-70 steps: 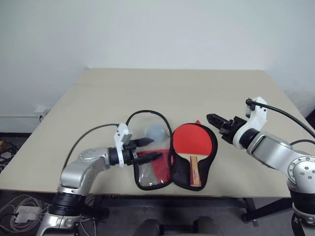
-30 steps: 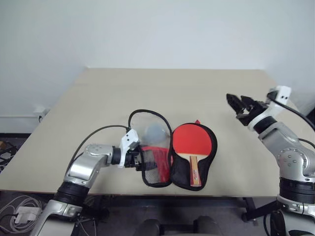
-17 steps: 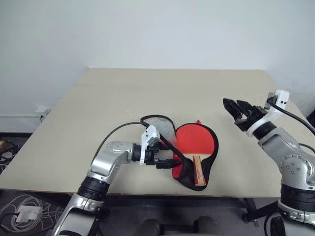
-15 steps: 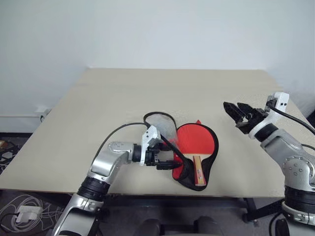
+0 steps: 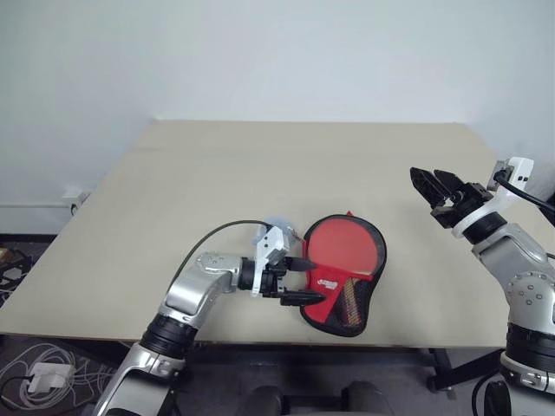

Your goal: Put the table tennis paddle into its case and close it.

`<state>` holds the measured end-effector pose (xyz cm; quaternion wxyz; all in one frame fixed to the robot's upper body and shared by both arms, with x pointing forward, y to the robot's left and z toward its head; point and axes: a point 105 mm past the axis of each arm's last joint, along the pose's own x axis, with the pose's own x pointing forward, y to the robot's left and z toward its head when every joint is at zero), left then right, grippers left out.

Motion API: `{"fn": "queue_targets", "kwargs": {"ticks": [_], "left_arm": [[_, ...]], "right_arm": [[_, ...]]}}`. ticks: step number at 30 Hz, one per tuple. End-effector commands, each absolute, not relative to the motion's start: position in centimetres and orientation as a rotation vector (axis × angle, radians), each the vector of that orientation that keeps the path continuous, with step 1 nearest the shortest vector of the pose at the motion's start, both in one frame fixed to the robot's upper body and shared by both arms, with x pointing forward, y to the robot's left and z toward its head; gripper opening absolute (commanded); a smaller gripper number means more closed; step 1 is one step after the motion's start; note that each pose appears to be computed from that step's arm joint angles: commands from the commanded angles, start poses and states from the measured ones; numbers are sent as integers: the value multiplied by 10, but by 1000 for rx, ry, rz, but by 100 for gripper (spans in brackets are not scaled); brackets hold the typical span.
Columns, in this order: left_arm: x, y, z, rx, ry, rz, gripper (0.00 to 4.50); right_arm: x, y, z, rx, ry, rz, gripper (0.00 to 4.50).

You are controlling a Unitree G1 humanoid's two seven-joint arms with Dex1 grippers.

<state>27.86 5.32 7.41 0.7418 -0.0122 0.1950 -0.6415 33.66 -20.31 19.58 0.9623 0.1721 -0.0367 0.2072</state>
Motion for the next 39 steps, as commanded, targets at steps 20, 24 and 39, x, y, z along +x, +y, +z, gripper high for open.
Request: {"fn": "queue_targets", "kwargs": {"ticks": [20, 24, 39], "left_arm": [[289, 57, 83, -387, 804, -1128, 450], [285, 41, 77, -445, 867, -1150, 450], [271, 35, 71, -538, 1000, -1185, 333]], "right_arm": [[345, -208, 174, 334, -16, 321, 385], [348, -211, 172, 337, -10, 299, 385], [348, -226, 161, 347, 16, 207, 388]]}}
